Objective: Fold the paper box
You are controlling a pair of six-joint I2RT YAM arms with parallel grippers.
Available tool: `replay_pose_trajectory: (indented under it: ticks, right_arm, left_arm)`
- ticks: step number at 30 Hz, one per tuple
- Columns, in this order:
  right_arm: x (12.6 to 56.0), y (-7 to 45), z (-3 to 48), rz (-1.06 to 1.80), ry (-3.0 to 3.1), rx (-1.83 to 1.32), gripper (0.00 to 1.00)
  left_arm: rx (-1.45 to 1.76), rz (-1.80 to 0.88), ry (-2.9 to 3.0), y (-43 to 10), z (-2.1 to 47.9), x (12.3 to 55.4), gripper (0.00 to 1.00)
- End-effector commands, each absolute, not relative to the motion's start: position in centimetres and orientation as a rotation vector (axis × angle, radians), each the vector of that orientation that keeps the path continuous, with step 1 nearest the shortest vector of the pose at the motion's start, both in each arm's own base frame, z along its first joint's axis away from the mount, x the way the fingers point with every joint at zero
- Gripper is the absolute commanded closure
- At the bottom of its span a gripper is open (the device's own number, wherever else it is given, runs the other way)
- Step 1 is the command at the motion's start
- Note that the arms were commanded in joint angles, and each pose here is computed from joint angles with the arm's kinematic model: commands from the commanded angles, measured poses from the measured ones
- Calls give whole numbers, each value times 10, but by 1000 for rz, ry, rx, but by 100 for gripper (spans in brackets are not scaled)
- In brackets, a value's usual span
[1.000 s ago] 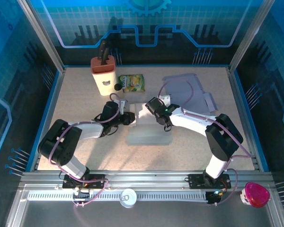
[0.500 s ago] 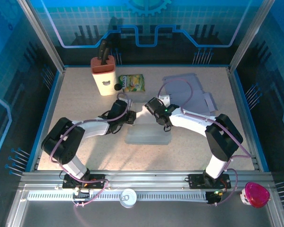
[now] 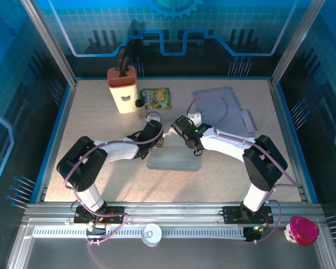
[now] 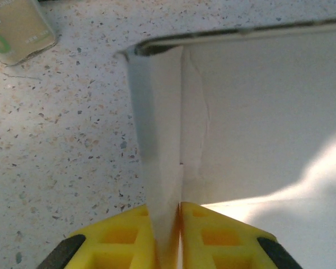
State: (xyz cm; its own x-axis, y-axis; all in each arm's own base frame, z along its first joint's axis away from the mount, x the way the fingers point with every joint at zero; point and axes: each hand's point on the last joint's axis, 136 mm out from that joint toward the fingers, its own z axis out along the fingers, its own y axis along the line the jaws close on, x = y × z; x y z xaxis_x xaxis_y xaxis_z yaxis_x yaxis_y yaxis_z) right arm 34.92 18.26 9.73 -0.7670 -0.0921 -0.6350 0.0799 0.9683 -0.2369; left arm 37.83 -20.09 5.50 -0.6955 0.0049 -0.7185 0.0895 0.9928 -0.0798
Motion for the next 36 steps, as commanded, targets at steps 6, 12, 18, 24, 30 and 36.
replay_pose_trajectory:
  ticks: [6,12,18,24,30,36]
  right_arm:
    - [346,188,101,-339,2416,-30,100]
    - [346,188,100,-344,2420,-29,100]
    - [345,188,94,-352,2433,-15,100]
    - [345,189,94,-347,2435,-11,100]
    - [345,190,92,-337,2437,-10,100]
    - [345,189,91,-335,2436,-8,100]
  left_arm:
    - [50,-37,2373,-193,42,378,88]
    - [-1,43,2377,-183,44,379,100]
    - [-141,234,2376,-163,43,373,100]
    - [-251,320,2347,-160,41,366,100]
    - [-244,309,2331,-169,45,370,100]
    - [-189,211,2315,-181,53,373,100]
